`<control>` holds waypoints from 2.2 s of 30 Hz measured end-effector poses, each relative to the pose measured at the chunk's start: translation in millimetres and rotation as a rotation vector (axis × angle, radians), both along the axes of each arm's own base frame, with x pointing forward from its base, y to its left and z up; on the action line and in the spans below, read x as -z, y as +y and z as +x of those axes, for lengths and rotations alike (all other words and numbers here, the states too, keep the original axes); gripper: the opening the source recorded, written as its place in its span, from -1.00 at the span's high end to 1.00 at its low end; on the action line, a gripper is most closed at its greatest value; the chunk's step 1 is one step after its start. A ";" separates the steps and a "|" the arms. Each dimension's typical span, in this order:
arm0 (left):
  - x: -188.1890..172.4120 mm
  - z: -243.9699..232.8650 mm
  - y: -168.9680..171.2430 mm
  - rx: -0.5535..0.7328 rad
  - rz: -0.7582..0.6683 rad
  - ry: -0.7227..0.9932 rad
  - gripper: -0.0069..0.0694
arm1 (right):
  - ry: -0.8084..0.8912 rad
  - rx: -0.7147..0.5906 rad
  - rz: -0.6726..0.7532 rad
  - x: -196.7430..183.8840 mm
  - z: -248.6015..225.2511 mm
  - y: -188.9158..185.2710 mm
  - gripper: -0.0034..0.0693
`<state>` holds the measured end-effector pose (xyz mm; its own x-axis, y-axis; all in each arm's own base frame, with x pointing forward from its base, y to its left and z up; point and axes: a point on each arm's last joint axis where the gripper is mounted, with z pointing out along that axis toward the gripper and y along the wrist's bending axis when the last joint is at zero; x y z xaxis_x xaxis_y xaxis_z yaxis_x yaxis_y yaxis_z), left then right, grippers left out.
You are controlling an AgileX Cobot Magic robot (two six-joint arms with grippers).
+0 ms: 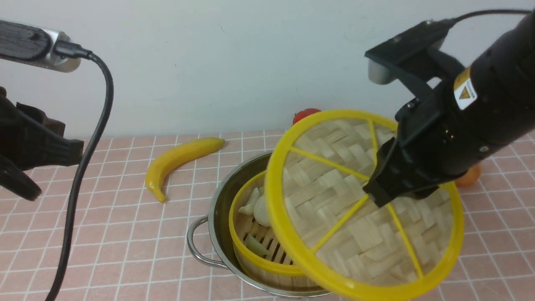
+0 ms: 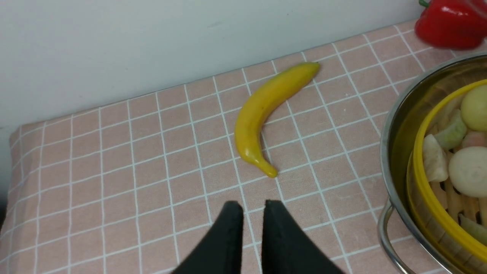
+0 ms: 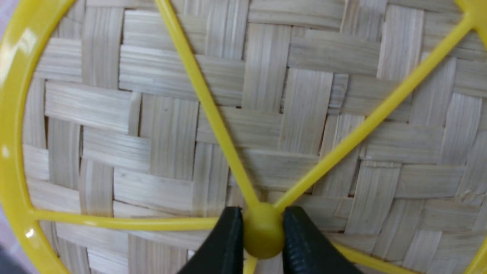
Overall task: Place the steamer in the pot on the pink tablecloth, and put the lid on the steamer.
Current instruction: 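Place the bamboo steamer lid onto the steamer basket in the pot with the right gripper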
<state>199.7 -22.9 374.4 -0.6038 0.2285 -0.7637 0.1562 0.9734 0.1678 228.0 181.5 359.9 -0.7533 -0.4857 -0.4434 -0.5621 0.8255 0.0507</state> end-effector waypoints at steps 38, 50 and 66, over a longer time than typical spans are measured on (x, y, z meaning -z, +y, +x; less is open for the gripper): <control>1.7 2.6 -1.4 0.019 0.008 0.005 0.62 | -0.243 -1.043 -0.294 41.0 65.5 69.1 0.50; 1.8 2.6 -1.4 0.019 0.008 0.006 0.62 | -0.228 -1.074 -0.376 63.9 79.5 73.0 0.50; 1.9 2.5 -1.3 0.019 0.008 0.008 0.62 | -0.292 -1.048 -0.415 78.2 94.5 79.8 0.50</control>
